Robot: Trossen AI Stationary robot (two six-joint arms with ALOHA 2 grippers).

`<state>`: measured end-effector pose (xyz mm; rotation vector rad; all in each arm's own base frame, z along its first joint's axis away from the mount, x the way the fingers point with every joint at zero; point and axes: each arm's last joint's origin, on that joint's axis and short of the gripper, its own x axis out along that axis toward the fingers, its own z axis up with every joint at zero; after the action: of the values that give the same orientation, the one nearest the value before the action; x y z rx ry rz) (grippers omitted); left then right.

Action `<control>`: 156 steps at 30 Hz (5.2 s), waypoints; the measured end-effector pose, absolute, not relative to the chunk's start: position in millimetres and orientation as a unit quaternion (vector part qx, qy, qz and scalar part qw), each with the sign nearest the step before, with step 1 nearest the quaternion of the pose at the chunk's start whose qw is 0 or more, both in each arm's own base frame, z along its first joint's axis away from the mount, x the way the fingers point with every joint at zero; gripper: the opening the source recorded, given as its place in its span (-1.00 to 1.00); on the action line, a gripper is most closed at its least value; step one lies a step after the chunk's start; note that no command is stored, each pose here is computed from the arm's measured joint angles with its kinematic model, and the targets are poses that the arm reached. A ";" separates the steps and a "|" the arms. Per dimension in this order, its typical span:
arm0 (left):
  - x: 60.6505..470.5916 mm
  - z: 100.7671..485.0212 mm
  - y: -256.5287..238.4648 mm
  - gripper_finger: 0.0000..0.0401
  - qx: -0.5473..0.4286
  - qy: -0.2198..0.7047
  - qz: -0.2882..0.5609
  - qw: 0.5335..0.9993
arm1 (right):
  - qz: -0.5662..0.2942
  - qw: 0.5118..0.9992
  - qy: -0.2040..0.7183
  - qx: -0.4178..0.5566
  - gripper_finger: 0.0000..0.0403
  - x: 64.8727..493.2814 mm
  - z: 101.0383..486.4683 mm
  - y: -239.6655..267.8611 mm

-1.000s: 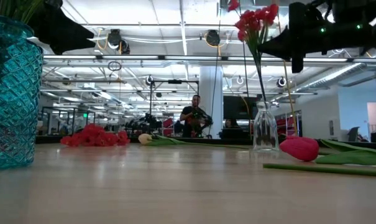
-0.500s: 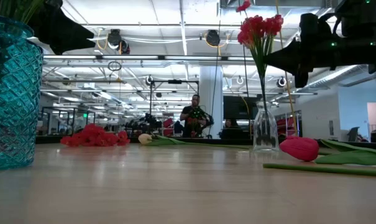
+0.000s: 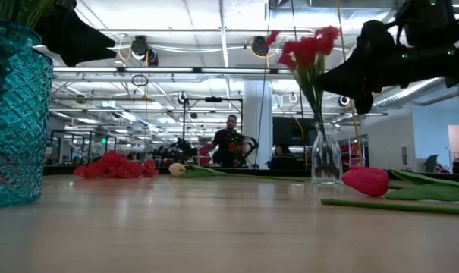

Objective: Sort flowers into vase by color
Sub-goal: Put the right red flowers into the transparent flower vase, then put the red flowers into the transparent flower vase

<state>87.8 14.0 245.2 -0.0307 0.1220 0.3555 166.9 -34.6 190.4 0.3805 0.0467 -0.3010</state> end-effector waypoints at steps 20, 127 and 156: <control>87.7 245.0 14.0 0.14 -0.015 0.061 0.178 0.982 | -0.187 0.926 0.282 0.167 -0.47 157.0 315.7 -32.9; 193.0 145.6 204.4 -0.92 0.050 0.781 -0.051 0.620 | -0.349 0.786 0.344 0.376 -0.89 130.7 306.4 -30.4; 135.7 355.9 127.0 -0.96 -0.028 0.456 0.188 0.870 | -0.298 0.793 0.356 0.395 -0.89 129.2 308.4 -26.9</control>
<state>135.7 127.0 355.9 -0.0593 0.9527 0.3928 129.2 -26.9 308.4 0.8486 0.7653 -0.6404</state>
